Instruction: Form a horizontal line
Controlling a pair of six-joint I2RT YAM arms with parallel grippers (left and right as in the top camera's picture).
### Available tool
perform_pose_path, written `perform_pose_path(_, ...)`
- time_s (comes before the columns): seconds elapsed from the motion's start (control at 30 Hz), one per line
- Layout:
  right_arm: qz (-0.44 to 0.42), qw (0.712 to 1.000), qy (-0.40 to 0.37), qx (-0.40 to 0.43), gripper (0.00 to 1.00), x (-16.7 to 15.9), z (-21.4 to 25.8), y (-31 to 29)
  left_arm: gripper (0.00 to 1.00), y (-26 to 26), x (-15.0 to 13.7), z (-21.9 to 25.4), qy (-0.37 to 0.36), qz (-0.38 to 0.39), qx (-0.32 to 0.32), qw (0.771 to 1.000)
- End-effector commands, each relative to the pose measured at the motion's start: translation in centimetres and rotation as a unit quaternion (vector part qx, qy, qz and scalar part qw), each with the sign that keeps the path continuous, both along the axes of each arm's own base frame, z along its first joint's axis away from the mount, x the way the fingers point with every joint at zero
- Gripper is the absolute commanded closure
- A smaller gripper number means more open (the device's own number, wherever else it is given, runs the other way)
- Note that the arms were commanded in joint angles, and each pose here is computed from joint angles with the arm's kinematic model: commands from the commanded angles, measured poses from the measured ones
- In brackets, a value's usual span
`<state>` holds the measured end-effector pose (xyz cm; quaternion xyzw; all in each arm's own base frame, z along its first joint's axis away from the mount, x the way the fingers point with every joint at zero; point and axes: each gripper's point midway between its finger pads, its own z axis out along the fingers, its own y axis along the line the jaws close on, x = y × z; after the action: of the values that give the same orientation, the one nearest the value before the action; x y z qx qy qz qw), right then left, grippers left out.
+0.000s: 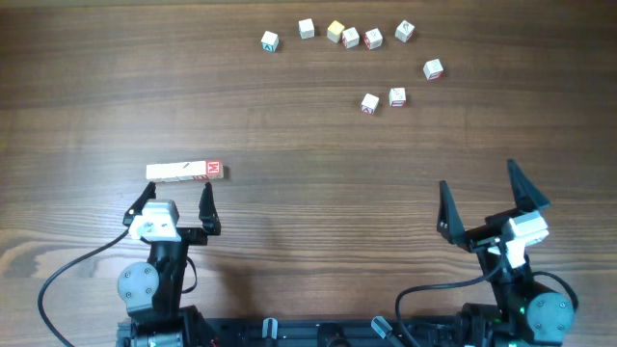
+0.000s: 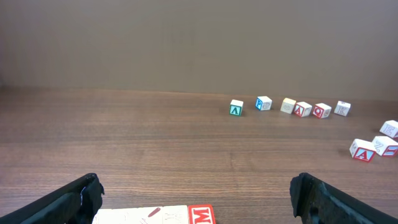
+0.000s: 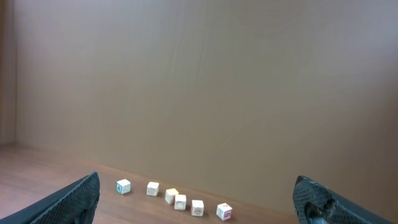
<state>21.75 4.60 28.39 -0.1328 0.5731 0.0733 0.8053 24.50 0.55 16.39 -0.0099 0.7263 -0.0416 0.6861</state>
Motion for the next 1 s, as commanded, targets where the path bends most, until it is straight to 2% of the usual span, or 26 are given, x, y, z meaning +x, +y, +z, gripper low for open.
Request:
perform_pose_path(0.0,0.004,1.0,0.013,-0.01,0.0,0.5,-2.2,0.1,0.0,0.0,0.0,-0.2,-0.002,0.002,0.005,1.0)
perform_pose_path(0.2,-0.014,0.998,0.053,0.017,0.0,1.7,-5.4,-0.7,0.0,0.0,0.0,-0.2,-0.002,0.002,0.005,1.0)
perform_pose_path(0.3,-0.046,0.992,0.099,0.064,0.0,2.3,-7.1,-2.1,0.0,0.0,0.0,-0.2,-0.002,0.002,0.005,1.0)
perform_pose_path(0.43,-0.061,0.983,0.161,0.064,0.0,2.7,-10.2,-2.5,0.0,0.0,0.0,-0.2,-0.002,0.002,0.005,1.0)
perform_pose_path(0.97,-0.079,0.981,0.163,0.069,0.0,2.7,-10.4,-3.4,0.0,0.0,0.0,-0.2,-0.002,0.002,0.005,1.0)
